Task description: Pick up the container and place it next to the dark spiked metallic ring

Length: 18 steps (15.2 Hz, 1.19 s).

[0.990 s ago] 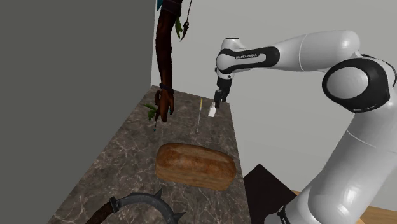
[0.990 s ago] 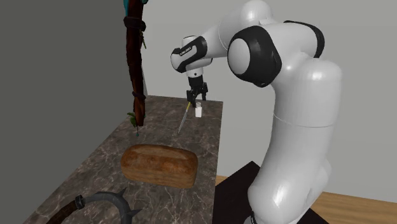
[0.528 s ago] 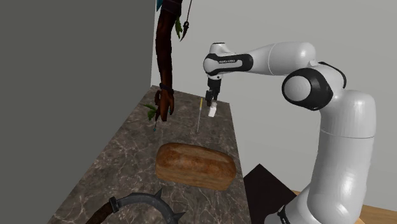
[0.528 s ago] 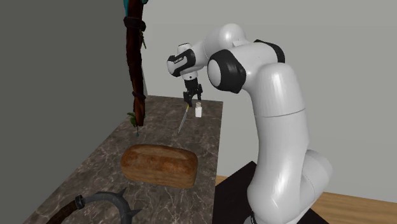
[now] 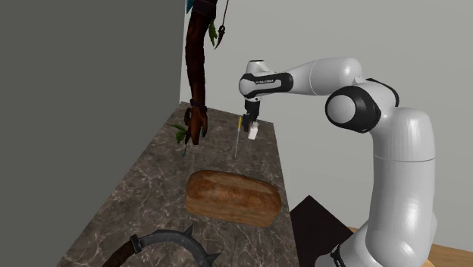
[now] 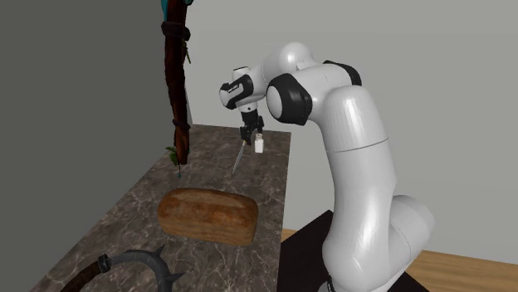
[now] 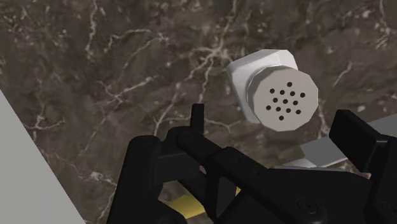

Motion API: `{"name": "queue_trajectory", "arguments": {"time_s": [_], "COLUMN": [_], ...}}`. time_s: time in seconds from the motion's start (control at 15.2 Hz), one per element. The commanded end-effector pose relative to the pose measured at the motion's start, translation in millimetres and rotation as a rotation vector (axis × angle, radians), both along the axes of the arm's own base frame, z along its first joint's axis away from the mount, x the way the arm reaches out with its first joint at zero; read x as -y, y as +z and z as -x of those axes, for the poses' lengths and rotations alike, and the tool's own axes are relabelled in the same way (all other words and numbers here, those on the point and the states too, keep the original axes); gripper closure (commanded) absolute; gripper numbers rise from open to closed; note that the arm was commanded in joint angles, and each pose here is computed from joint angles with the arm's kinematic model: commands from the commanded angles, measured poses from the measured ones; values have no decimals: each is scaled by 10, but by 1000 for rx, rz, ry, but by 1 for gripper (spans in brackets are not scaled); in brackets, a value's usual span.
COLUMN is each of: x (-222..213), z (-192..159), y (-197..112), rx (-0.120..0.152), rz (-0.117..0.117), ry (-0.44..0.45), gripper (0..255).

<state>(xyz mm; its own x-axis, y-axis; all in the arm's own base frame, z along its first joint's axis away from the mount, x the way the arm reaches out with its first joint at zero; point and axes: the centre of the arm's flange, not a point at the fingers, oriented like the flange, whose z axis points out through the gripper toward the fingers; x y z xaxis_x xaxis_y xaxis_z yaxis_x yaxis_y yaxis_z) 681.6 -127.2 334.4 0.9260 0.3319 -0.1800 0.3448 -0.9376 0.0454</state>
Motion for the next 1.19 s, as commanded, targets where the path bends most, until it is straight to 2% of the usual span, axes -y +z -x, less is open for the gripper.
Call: {"name": "queue_trajectory", "arguments": {"time_s": [0.0, 0.46, 0.53, 1.12], "x": [5, 5, 5, 5], "z": [18, 17, 17, 17], "y": [-81, -81, -81, -81], "rx": [1, 1, 1, 1], "rz": [0, 0, 0, 0], "ry": [0, 0, 0, 0], "gripper": [0, 0, 255, 255]}}
